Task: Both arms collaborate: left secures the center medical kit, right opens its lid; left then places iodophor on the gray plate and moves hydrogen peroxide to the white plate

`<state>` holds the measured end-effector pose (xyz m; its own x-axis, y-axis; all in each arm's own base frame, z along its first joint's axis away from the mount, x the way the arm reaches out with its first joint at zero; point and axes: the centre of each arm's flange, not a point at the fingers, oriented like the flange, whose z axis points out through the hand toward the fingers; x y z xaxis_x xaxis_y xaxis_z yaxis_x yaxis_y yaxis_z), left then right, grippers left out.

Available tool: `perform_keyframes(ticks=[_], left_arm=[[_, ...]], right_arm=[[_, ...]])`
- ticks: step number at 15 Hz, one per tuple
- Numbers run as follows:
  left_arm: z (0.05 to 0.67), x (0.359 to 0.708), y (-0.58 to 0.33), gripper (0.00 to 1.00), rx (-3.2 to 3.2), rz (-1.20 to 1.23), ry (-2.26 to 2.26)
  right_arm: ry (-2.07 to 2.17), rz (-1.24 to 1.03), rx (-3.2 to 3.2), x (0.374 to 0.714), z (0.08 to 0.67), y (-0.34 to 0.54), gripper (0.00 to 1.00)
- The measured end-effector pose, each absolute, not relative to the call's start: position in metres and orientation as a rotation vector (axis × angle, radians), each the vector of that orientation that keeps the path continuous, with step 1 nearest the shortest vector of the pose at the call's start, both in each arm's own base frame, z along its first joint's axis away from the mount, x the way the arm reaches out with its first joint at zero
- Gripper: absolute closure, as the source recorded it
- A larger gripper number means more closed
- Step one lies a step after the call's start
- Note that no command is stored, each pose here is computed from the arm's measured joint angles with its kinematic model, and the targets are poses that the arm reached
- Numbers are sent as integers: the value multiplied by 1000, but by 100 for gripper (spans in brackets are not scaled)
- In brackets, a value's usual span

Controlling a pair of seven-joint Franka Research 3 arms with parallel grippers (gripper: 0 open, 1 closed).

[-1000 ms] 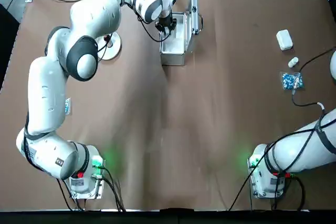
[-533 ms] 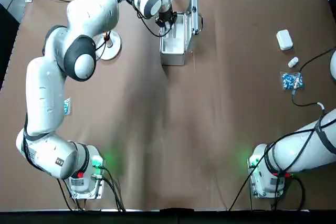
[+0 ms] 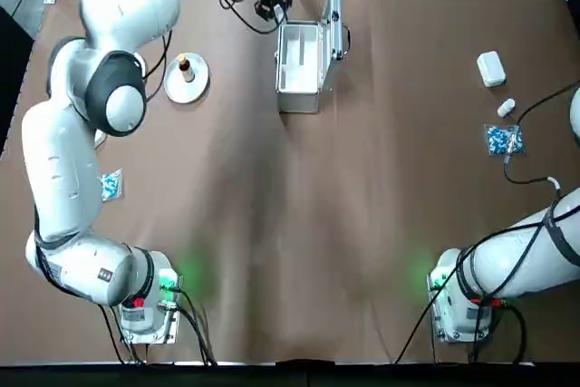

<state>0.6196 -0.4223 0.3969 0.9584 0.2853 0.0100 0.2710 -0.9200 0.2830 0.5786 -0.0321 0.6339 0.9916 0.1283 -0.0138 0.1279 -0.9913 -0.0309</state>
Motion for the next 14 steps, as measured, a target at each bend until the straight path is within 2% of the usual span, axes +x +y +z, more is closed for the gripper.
perform_keyframes(ticks=[2, 14], left_arm=[[416, 629, -399, 68, 2790, 29, 479], [437, 673, -247, 68, 2540, -403, 758]], right_arm=[[-201, 24, -3105, 579, 634, -32, 1], [-202, 22, -3105, 579, 634, -31, 1]])
